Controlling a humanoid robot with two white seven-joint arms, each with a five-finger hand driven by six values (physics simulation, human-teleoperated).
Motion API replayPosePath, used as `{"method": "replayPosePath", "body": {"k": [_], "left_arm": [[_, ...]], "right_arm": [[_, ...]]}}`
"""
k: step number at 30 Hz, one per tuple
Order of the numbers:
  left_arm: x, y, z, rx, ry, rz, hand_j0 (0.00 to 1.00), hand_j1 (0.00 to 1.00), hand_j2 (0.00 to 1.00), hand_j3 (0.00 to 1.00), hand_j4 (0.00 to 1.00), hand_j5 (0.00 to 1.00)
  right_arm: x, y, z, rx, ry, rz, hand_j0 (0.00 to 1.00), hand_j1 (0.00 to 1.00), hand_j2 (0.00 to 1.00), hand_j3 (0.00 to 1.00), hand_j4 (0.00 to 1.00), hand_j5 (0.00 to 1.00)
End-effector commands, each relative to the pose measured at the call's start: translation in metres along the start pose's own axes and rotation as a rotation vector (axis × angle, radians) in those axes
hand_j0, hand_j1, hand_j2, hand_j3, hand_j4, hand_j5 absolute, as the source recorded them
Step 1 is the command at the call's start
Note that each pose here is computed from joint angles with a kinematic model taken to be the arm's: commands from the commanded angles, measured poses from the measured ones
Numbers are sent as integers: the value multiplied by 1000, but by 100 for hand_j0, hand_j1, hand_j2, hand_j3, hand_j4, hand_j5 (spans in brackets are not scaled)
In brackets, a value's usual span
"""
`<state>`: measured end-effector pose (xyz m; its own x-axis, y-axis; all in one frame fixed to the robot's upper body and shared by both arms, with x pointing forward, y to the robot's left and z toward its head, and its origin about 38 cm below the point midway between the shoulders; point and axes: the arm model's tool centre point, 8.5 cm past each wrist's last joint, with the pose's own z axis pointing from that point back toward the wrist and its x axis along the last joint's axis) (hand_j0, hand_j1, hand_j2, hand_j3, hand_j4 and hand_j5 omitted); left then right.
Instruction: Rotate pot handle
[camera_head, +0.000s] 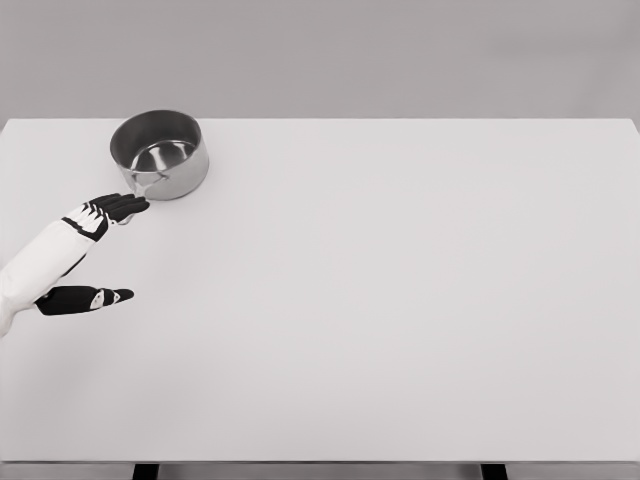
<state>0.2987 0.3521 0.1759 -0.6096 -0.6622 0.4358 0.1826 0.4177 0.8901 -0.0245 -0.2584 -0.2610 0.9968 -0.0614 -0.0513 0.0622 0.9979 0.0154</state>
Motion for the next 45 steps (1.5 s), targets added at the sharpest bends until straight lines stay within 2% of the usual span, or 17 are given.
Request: {"method": "replayPosePath", "body": {"k": [1,7,12,14,15,18,20,21,23,24,28,29,31,33,35,39,45], "left_arm": [[0,1,0,5,-1,5,100,100,100,100,100,100],[0,-1,0,-2,-2,7,100,100,100,100,100,100],[4,-3,-7,-24,-6,-43,100,100,100,100,100,100],[5,-5,-11,-93,-21,-40,100,100,100,100,100,100],[8,12,-30,-176,-70,-88,100,100,100,100,100,100],[28,67,-63,-89,-249,-59,100,100,100,100,100,100],[42,91,-82,-53,-333,-75,100,100,100,100,100,100],[48,94,-90,-64,-366,-79,100,100,100,100,100,100],[59,81,-101,-183,-445,-9,100,100,100,100,100,100],[60,79,-100,-213,-452,6,100,100,100,100,100,100],[63,92,-99,-246,-479,40,100,100,100,100,100,100],[61,97,-99,-247,-454,64,100,100,100,100,100,100],[39,101,-110,-265,-209,243,100,100,100,100,100,100],[25,106,-119,-281,-19,370,100,100,100,100,100,100],[18,106,-122,-305,90,482,100,100,100,100,100,100],[20,69,-127,-424,104,573,100,100,100,100,100,100],[18,42,-117,-527,139,654,100,100,100,100,100,100]], "right_arm": [[0,0,0,0,0,0,100,100,100,100,100,100],[0,0,0,0,1,-1,100,100,100,100,100,100],[0,0,0,0,0,-1,100,100,100,100,100,100],[0,0,0,0,0,0,100,100,100,100,100,100],[0,0,0,0,0,0,100,100,100,100,100,100],[0,0,0,0,0,0,100,100,100,100,100,100],[0,0,0,0,2,0,100,100,100,100,100,100],[0,0,0,0,0,-1,100,100,100,100,100,100],[0,0,0,0,0,0,100,100,100,100,100,100],[0,0,0,0,0,-1,100,100,100,100,100,100],[0,0,0,0,0,0,100,100,100,100,100,100],[0,0,0,0,0,0,100,100,100,100,100,100],[0,0,0,0,1,-1,100,100,100,100,100,100],[0,0,0,0,0,0,100,100,100,100,100,100],[0,0,0,0,0,-1,100,100,100,100,100,100],[0,0,0,0,0,0,100,100,100,100,100,100],[0,0,0,0,0,-1,100,100,100,100,100,100]]}}
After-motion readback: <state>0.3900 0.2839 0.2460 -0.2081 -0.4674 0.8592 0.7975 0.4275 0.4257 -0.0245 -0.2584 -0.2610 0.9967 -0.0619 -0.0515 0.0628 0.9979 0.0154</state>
